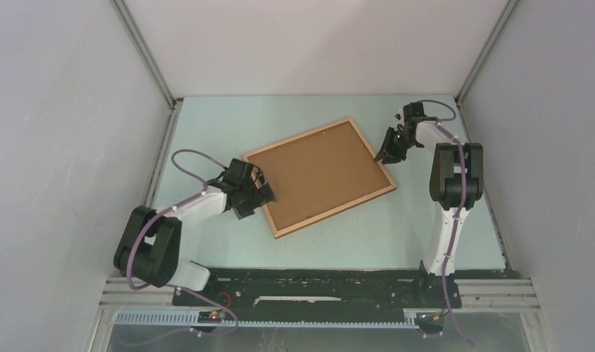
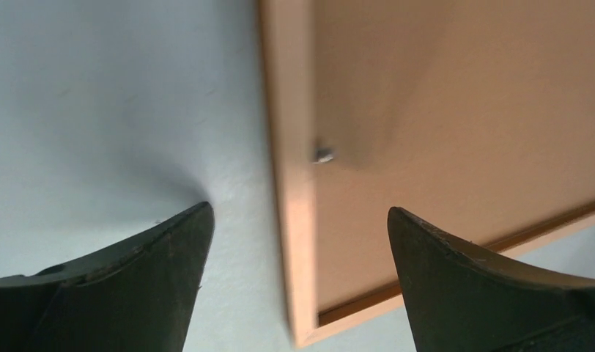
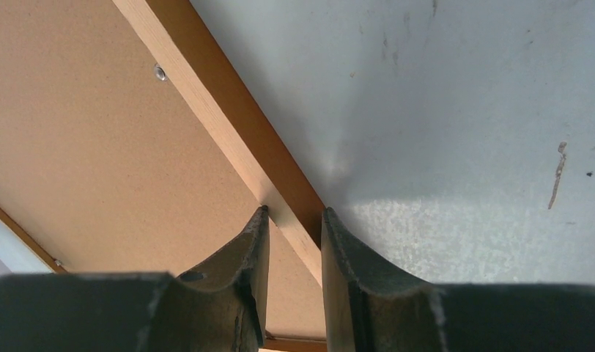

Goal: Put the photo into the frame
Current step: Install the photo frame at the center of the board, then adjust the photo frame at the center of the board.

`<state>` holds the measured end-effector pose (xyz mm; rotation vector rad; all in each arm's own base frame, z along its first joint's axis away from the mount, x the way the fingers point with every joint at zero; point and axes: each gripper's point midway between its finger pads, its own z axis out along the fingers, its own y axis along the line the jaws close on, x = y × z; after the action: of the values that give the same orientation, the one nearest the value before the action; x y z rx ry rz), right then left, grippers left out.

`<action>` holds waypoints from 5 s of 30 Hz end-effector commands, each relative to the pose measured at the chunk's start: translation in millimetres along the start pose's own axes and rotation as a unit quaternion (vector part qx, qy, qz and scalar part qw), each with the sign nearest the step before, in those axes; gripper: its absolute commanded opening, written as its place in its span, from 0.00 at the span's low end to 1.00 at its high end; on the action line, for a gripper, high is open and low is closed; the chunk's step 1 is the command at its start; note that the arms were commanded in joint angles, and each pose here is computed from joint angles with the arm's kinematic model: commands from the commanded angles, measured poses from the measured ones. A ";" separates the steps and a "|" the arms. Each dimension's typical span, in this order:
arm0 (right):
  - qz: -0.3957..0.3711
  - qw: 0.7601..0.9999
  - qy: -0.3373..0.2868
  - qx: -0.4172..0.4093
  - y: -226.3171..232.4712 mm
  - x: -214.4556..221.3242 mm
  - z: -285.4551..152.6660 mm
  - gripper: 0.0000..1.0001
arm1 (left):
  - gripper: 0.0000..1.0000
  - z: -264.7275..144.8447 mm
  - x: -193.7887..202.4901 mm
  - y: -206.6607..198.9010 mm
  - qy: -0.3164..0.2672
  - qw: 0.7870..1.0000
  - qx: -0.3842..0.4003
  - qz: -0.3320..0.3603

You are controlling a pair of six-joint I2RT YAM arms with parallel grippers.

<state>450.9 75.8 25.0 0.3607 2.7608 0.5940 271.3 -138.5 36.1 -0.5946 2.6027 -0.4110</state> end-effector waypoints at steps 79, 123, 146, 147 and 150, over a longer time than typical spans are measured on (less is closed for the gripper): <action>-0.260 0.965 0.001 0.022 141.5 -0.4 63.0 0.52 | 0.97 -10.5 15.4 14.0 0.047 0.994 0.067 -0.074; -0.206 0.975 0.078 -0.005 92.3 41.9 34.2 0.03 | 0.97 42.3 -153.3 -47.7 -0.021 1.000 -0.015 0.003; -0.191 0.978 0.082 -0.013 88.6 38.8 43.7 0.02 | 0.55 46.1 -153.8 -16.6 -0.036 0.996 -0.082 0.018; -0.190 0.978 0.083 -0.013 88.6 39.1 43.9 0.02 | 0.60 46.3 -152.2 -16.1 -0.035 0.996 -0.081 0.018; -0.190 0.978 0.084 -0.015 89.3 38.9 44.0 0.02 | 0.60 46.7 -150.6 -9.1 -0.037 0.995 -0.093 0.021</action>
<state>455.7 181.9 25.6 -0.3392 2.7857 0.5493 416.3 -88.3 43.3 -0.6187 2.6346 -0.1432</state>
